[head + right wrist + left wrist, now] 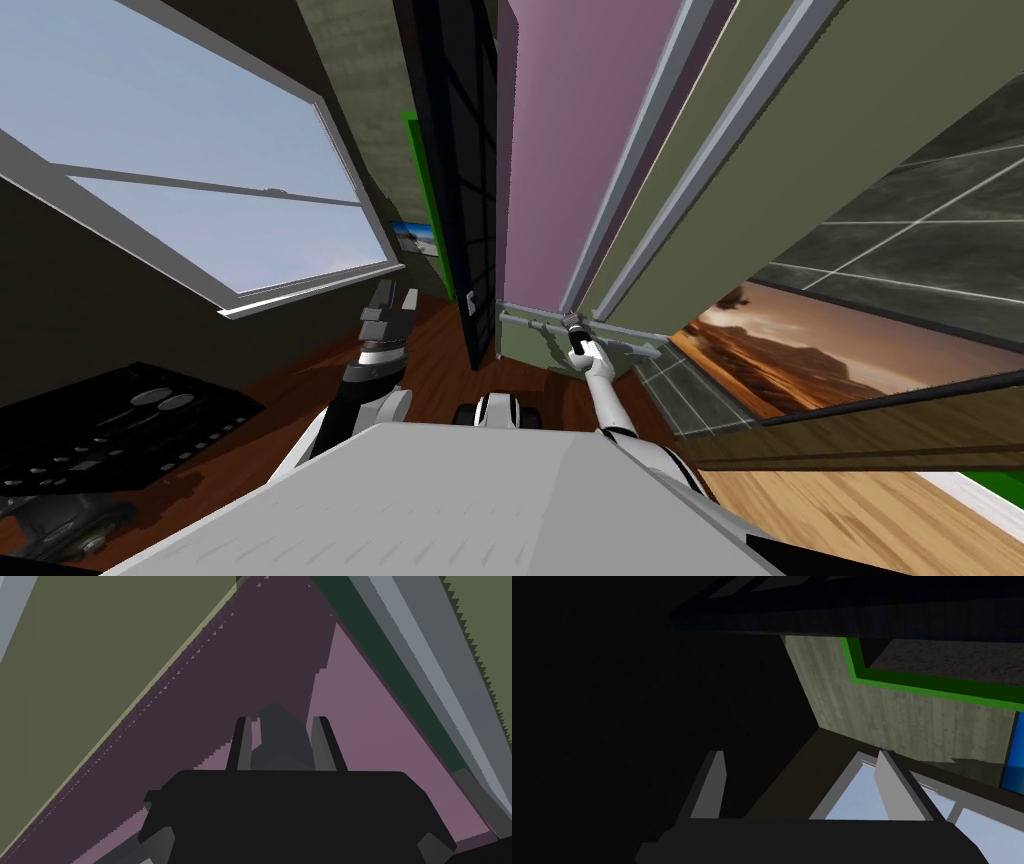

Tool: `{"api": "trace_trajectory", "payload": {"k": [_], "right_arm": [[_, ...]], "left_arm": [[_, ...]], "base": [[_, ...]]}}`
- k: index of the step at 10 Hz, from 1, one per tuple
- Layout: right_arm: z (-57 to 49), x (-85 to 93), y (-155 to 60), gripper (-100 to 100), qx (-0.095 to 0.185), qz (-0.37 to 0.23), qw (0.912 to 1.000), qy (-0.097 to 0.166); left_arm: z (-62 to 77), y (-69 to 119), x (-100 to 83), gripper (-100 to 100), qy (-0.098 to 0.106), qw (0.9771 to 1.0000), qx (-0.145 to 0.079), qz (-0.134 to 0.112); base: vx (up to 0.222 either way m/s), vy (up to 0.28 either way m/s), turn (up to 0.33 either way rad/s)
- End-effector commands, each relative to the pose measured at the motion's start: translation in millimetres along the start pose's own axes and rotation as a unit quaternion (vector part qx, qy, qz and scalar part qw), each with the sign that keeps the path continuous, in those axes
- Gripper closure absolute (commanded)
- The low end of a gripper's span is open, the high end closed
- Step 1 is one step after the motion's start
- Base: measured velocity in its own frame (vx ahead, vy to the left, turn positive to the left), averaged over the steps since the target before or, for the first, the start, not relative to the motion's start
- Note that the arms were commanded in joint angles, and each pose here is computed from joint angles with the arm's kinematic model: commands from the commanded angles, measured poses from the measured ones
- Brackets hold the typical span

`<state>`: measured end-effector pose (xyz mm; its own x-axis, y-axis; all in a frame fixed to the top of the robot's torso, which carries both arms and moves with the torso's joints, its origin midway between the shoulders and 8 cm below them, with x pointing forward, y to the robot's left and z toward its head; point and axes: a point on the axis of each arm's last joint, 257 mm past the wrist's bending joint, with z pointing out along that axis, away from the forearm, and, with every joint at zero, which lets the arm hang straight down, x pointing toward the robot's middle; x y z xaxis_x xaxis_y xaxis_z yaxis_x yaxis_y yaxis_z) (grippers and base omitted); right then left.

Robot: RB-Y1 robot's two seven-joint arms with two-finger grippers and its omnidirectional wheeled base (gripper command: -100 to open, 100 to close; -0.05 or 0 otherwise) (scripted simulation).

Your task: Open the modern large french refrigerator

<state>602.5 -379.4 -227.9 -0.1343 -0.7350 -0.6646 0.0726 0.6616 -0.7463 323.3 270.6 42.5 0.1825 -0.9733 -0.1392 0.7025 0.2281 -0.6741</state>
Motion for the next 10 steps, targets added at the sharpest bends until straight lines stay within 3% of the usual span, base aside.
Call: {"api": "trace_trajectory", "payload": {"k": [1,3,4,5,10], "right_arm": [[-9.0,6.6,-8,100,-0.012,0.001,0.9998,-0.015],[-17.7,14.2,-9,100,-0.026,0.002,0.9994,-0.023],[-15.4,13.8,-7,100,-0.023,0.0,0.9996,-0.018],[-16.9,24.4,-20,100,-0.006,0.003,1.0,-0.002],[-20.1,42.7,-46,100,0.027,0.005,0.9991,0.03]], "left_arm": [[0.0,0.0,0.0,0,0.0,1.0,0.0,0.0],[0.0,0.0,0.0,0,0.0,1.0,0.0,0.0],[0.0,0.0,0.0,0,0.0,1.0,0.0,0.0],[0.0,0.0,0.0,0,0.0,1.0,0.0,0.0],[0.1,0.0,0.1,0,0.0,1.0,0.0,0.0]], "base": [[0.045,0.135,-0.108],[0.065,0.114,-0.129],[0.027,0.053,-0.049],[-0.023,0.185,-0.16],[-0.056,0.262,-0.141]]}}
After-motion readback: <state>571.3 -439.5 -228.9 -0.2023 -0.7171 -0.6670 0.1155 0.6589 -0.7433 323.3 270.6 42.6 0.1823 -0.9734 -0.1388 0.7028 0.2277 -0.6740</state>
